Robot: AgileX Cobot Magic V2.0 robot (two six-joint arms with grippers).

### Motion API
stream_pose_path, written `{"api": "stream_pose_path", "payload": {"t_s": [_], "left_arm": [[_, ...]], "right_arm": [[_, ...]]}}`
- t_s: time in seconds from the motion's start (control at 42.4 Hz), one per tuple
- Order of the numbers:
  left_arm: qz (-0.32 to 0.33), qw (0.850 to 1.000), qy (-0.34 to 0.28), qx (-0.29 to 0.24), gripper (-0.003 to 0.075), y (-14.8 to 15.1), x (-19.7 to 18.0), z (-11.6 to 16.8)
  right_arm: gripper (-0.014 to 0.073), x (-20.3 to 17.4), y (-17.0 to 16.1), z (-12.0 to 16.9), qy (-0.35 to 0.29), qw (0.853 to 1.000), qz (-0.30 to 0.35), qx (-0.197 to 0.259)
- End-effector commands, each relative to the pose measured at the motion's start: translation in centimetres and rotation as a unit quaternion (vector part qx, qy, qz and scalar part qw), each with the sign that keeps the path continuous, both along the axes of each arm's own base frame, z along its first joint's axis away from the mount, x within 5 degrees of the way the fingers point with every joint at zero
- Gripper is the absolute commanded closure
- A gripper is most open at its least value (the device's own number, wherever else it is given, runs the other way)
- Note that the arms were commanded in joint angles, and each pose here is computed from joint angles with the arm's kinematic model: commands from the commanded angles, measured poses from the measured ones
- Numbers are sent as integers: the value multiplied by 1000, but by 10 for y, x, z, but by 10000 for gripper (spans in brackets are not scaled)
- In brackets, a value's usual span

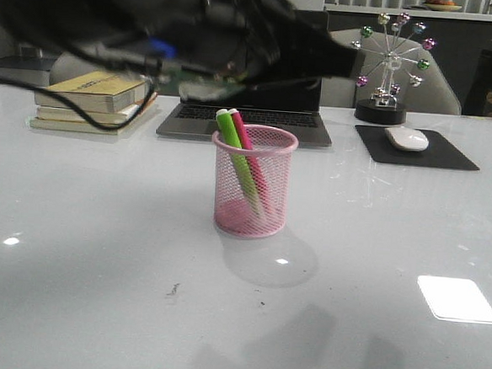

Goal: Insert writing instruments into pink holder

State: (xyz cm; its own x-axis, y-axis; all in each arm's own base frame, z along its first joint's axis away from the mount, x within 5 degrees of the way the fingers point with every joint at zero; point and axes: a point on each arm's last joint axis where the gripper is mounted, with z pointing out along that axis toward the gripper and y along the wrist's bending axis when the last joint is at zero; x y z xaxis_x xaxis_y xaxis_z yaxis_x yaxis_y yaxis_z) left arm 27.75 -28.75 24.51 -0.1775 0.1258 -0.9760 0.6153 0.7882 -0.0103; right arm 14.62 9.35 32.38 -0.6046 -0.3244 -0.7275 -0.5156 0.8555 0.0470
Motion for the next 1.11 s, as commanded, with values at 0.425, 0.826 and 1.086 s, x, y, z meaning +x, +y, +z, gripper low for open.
{"api": "stream_pose_path", "payload": {"t_s": [0.425, 0.826, 1.086], "left_arm": [[-118, 974, 116, 154, 328, 119, -98, 128], [-102, 966, 93, 219, 328, 194, -172, 116], [-79, 971, 70, 217, 328, 224, -203, 96]], "right_arm": [[147, 2, 0, 13, -41, 999, -1, 19], [147, 3, 1, 14, -45, 999, -1, 21], [147, 2, 0, 14, -47, 999, -1, 20]]}}
